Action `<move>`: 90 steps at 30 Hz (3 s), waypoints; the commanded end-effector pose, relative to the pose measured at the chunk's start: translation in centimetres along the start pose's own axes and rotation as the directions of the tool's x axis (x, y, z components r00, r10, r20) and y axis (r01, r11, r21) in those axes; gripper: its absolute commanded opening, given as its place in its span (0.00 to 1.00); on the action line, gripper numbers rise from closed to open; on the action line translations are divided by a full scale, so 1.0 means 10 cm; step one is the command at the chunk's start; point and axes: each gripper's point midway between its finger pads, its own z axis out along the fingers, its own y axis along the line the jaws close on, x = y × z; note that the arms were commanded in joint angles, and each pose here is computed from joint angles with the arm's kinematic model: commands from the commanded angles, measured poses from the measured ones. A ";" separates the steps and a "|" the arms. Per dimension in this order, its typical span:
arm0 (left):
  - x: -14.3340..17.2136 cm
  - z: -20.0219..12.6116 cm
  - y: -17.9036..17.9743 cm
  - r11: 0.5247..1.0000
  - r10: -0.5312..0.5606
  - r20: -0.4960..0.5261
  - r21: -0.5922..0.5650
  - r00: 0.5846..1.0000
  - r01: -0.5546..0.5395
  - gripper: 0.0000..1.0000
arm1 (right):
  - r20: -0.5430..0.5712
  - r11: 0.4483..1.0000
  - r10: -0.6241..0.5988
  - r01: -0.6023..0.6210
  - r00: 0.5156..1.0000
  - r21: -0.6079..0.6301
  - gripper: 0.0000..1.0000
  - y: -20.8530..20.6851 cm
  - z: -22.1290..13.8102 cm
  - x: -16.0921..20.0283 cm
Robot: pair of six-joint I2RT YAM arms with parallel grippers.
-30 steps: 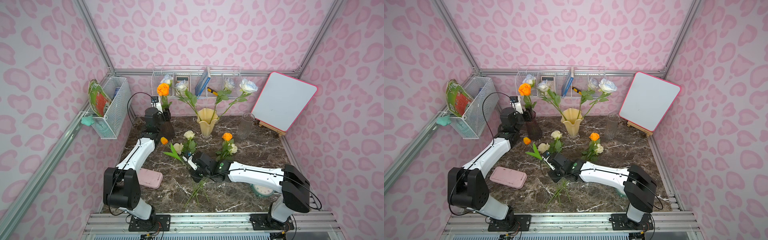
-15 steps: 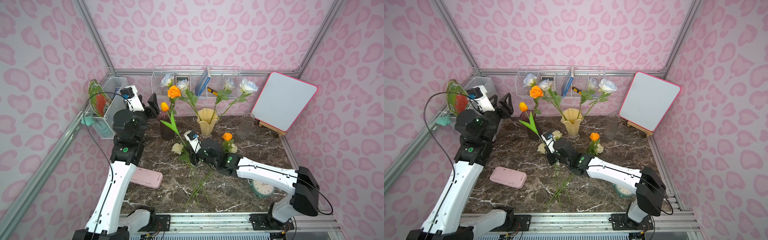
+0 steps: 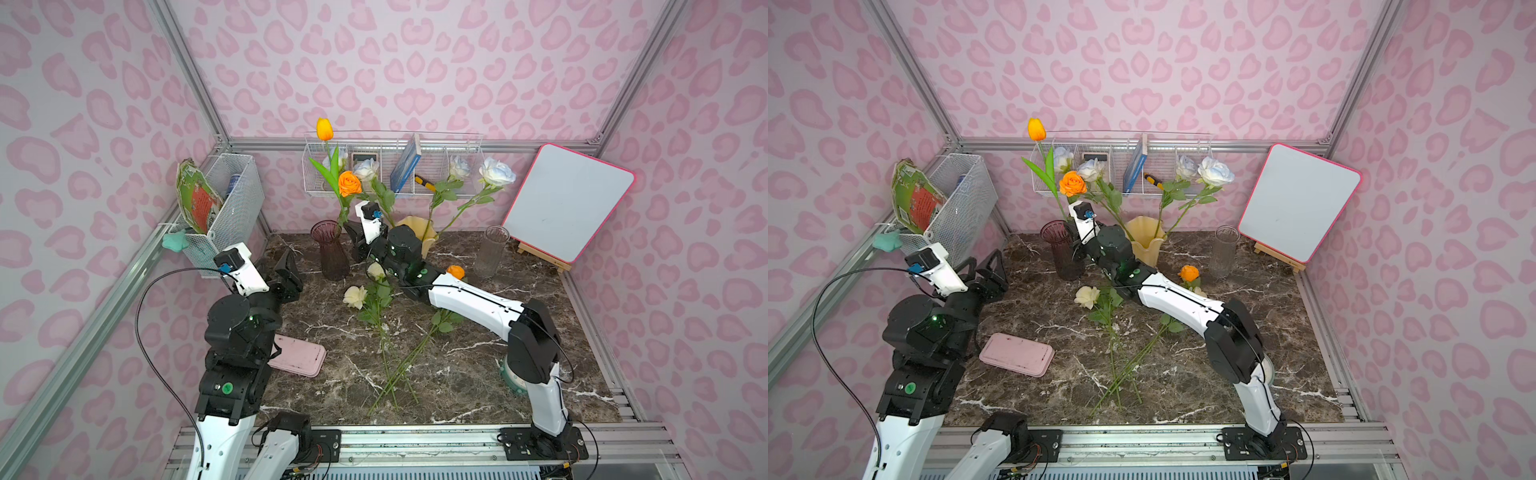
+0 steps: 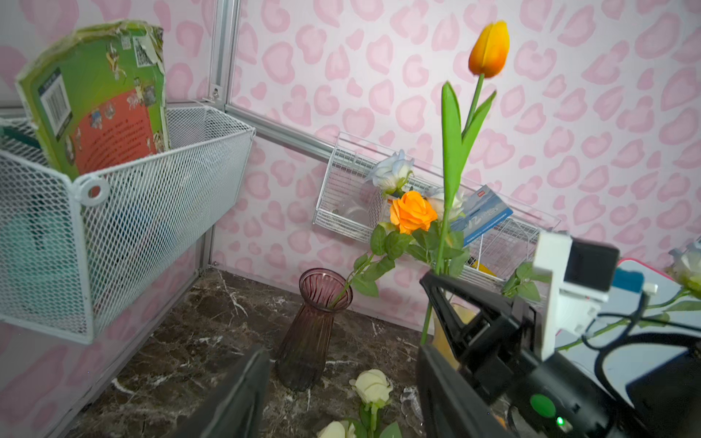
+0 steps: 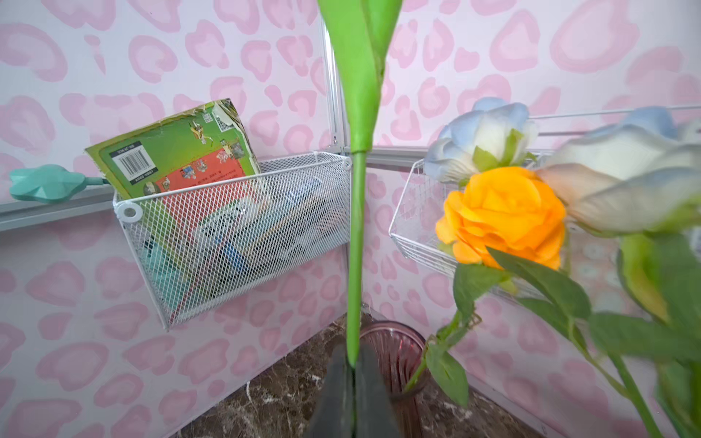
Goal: Arrange the flowers in different vases according to their colors
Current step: Insert the flower into the vase.
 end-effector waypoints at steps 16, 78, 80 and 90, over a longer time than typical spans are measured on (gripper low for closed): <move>0.51 -0.13 0.14 0.999 -0.018 -0.163 -0.030 0.986 0.013 0.65 | 0.220 0.985 0.147 -0.122 0.964 -0.120 0.00 -0.29 0.63 0.29; 0.44 1.79 -0.63 0.802 -0.076 -0.370 0.529 0.926 0.277 0.13 | 0.123 0.950 0.124 -0.083 0.985 -0.300 0.00 0.48 0.08 0.31; 0.40 1.80 -0.65 0.800 -0.071 -0.359 0.537 0.931 0.268 0.04 | 0.118 0.948 0.123 -0.081 0.985 -0.308 0.00 0.51 0.07 0.31; 0.28 1.87 -0.63 0.826 -0.007 -0.310 0.535 0.951 0.180 0.00 | 0.067 0.946 0.153 -0.127 0.986 -0.298 0.60 0.38 -0.28 0.31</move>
